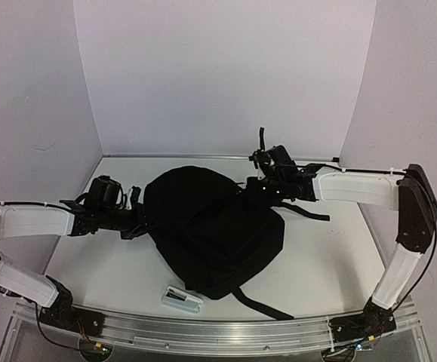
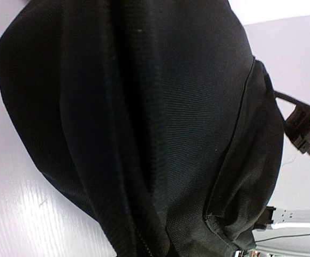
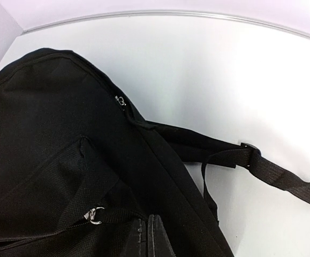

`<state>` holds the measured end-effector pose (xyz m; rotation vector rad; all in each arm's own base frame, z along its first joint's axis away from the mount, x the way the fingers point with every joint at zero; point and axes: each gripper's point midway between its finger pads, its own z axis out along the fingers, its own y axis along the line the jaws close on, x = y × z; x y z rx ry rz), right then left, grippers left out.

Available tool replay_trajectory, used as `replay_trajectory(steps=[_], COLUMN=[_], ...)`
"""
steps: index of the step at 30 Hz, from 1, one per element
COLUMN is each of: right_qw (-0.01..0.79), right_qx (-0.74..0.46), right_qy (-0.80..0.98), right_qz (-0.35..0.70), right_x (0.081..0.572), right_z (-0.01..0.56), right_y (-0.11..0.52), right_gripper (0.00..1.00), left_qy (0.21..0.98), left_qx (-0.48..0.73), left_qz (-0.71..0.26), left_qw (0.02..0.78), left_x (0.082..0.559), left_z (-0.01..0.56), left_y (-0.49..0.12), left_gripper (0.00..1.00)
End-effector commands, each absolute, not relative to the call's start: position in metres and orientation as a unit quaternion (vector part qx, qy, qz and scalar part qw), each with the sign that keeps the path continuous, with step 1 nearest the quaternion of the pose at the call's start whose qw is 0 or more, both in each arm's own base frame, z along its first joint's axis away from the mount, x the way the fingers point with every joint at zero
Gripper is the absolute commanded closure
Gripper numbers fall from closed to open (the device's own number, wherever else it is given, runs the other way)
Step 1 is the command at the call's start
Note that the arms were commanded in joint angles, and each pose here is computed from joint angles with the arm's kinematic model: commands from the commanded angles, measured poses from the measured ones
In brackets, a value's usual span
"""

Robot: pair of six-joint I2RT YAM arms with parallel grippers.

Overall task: Pack the student bag
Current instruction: Unzip the student bag at the center of the board.

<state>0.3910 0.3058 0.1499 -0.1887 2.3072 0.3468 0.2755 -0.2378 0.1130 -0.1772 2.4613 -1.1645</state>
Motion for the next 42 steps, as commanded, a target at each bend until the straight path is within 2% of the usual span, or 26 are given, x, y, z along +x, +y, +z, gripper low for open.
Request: replay_trajectory(steps=[1,2,4,5,6,7,9,13,16,19,25,31,34,36,39,41,42], right_qw=[0.418,0.414,0.413,0.410,0.407,0.406,0.395,0.361,0.349,0.320,0.294,0.261,0.253,0.245,0.234,0.227,0.220], right_qx=[-0.067,-0.075,-0.076,-0.076,-0.076,-0.068,-0.057,-0.016,0.013,0.034,0.070,0.094,0.096,0.092,0.086,0.081,0.081], right_qy=[0.893,0.889,0.883,0.882,0.883,0.883,0.887,0.904,0.910,0.919,0.918,0.902,0.895,0.892,0.894,0.895,0.897], right_qz=[0.155,0.180,0.209,0.219,0.220,0.226,0.232,0.229,0.222,0.229,0.257,0.331,0.355,0.368,0.372,0.376,0.373], right_x=[0.418,0.413,0.402,0.397,0.394,0.383,0.367,0.342,0.329,0.310,0.283,0.263,0.262,0.264,0.268,0.270,0.272], right_z=[0.185,0.194,0.210,0.214,0.212,0.221,0.221,0.204,0.194,0.173,0.157,0.138,0.132,0.126,0.116,0.107,0.099], right_y=[0.294,0.301,0.302,0.302,0.301,0.292,0.282,0.259,0.245,0.235,0.223,0.233,0.240,0.248,0.257,0.263,0.266], right_gripper=[1.00,1.00,0.69,0.54,0.51,0.34,0.26,0.21,0.17,0.06,0.07,0.10,0.10,0.12,0.14,0.16,0.18], left_qy=[0.901,0.905,0.907,0.907,0.907,0.908,0.911,0.900,0.888,0.884,0.875,0.872,0.885,0.901,0.904,0.905,0.907], left_qx=[-0.003,0.014,0.013,0.013,0.013,0.015,0.021,0.078,0.135,0.189,0.265,0.299,0.293,0.268,0.254,0.247,0.243], left_qz=[-0.401,-0.392,-0.377,-0.371,-0.369,-0.347,-0.313,-0.310,-0.330,-0.331,-0.314,-0.309,-0.273,-0.227,-0.214,-0.207,-0.199], left_qw=[0.165,0.166,0.188,0.198,0.203,0.235,0.270,0.297,0.291,0.270,0.257,0.234,0.238,0.255,0.270,0.279,0.281], left_x=[0.254,0.251,0.258,0.260,0.261,0.269,0.278,0.287,0.286,0.285,0.288,0.290,0.299,0.312,0.316,0.318,0.320], left_z=[0.109,0.112,0.122,0.127,0.129,0.144,0.163,0.196,0.206,0.203,0.191,0.172,0.161,0.155,0.158,0.159,0.157], left_y=[-0.250,-0.255,-0.252,-0.249,-0.248,-0.241,-0.232,-0.249,-0.278,-0.313,-0.365,-0.388,-0.385,-0.374,-0.369,-0.365,-0.362], left_gripper=[0.98,0.91,0.76,0.64,0.60,0.41,0.30,0.22,0.20,0.20,0.14,0.12,0.12,0.17,0.22,0.30,0.38])
